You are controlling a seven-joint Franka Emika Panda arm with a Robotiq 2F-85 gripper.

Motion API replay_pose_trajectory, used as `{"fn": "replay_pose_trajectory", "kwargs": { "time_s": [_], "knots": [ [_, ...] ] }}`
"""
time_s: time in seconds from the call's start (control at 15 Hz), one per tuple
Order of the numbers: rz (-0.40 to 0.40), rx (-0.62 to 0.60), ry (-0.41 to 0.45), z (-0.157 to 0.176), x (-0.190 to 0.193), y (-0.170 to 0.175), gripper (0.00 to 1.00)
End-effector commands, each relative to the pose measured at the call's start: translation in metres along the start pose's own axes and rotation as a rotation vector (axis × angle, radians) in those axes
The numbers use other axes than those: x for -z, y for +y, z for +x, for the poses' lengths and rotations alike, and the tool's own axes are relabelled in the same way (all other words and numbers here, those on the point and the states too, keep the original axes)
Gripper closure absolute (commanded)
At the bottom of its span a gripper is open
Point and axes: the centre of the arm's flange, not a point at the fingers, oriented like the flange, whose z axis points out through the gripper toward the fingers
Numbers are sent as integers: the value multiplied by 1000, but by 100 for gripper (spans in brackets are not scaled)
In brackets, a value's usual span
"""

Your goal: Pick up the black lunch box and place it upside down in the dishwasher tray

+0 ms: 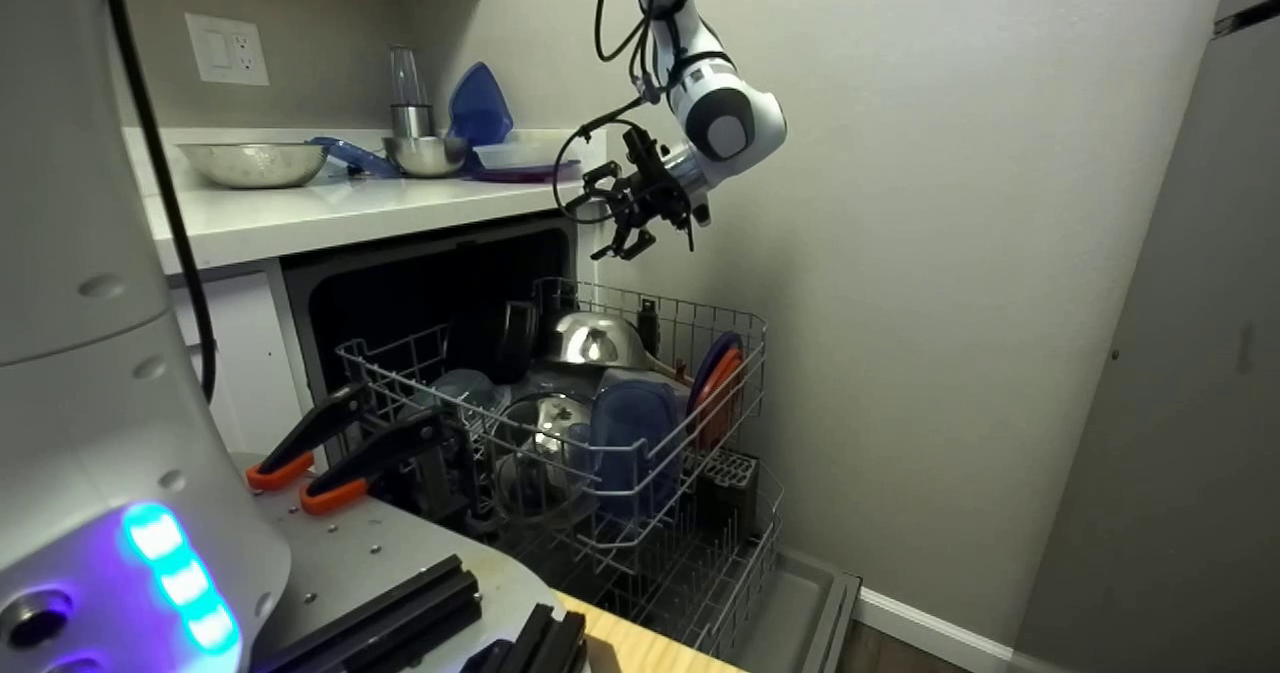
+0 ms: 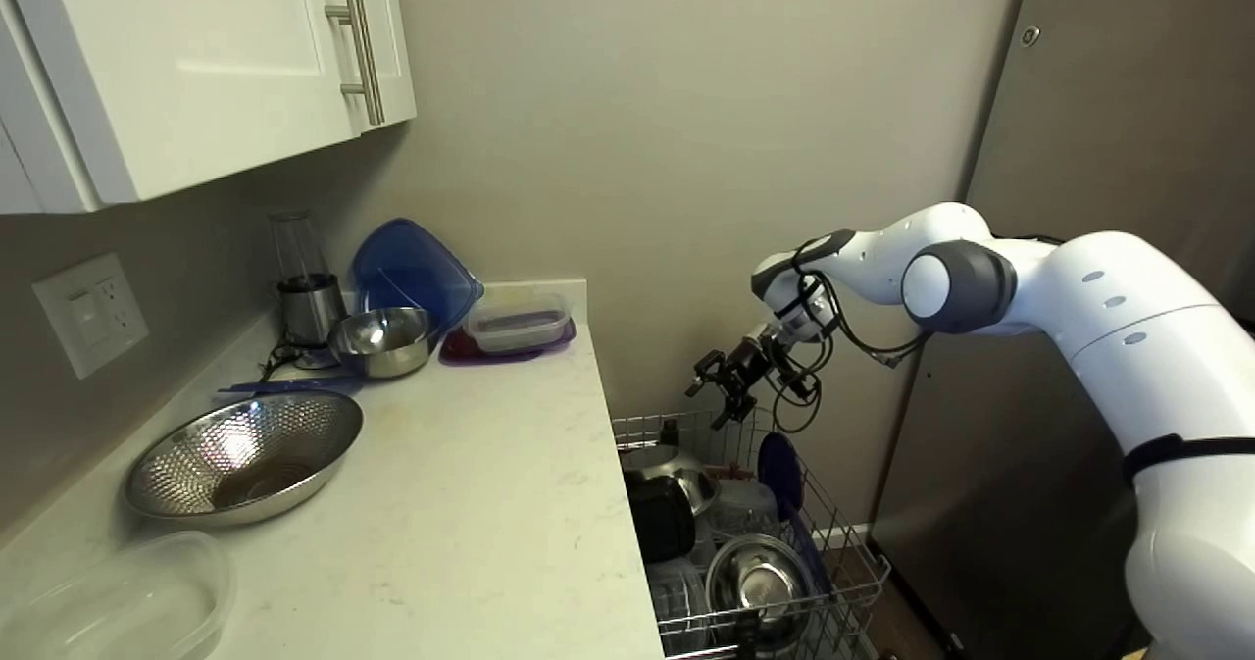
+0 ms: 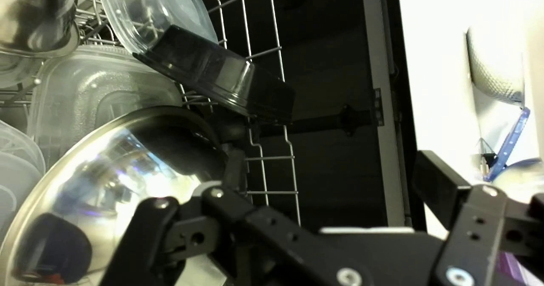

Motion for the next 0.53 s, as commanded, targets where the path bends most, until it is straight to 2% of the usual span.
{"fn": "replay_pose_trajectory", "kwargs": {
  "time_s": [0.0,0.07,0.47],
  "knots": [
    [-67,-18,11,-30,-2,-16,0],
    [-21,3,-2,-5,0,-7,0],
    [-37,0,-4,-10,-1,-10,0]
  ]
}}
